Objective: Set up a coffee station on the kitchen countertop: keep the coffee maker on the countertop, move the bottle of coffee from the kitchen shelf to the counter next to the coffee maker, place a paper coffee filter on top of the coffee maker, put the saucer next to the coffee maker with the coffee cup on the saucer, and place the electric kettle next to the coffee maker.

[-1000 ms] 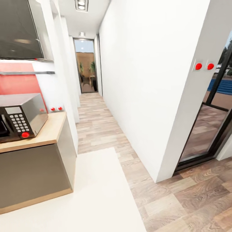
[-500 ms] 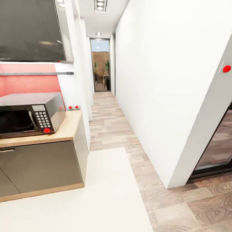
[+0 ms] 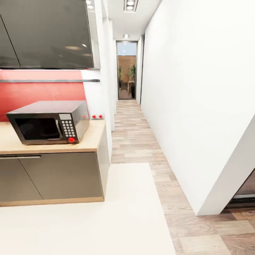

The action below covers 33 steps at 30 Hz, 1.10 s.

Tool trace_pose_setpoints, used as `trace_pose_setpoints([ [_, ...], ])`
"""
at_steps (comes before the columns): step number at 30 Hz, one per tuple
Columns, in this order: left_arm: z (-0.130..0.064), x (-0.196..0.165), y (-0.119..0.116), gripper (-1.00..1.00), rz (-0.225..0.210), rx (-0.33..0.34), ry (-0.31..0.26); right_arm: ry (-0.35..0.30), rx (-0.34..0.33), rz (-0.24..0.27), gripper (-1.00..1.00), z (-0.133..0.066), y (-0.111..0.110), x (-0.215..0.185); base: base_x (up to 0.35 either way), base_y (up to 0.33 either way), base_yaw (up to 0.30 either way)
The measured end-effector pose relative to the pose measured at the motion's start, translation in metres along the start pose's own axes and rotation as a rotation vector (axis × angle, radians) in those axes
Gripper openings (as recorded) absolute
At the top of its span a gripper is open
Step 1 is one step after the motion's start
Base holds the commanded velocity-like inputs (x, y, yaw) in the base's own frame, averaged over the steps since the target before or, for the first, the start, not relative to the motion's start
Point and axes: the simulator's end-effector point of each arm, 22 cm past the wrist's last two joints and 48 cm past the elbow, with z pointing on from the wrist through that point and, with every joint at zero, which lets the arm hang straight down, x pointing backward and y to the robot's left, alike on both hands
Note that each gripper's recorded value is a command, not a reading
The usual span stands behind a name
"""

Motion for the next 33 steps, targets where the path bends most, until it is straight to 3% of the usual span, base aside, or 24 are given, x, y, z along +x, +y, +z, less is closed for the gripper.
trace_pose_setpoints([
  [33, -0.034, -0.015, 0.007, 1.0, 0.0, -0.01, 0.021, 0.017, -0.001, 0.0, 1.0, -0.034, 0.0, -0.015, 0.0, 0.0, 0.274],
])
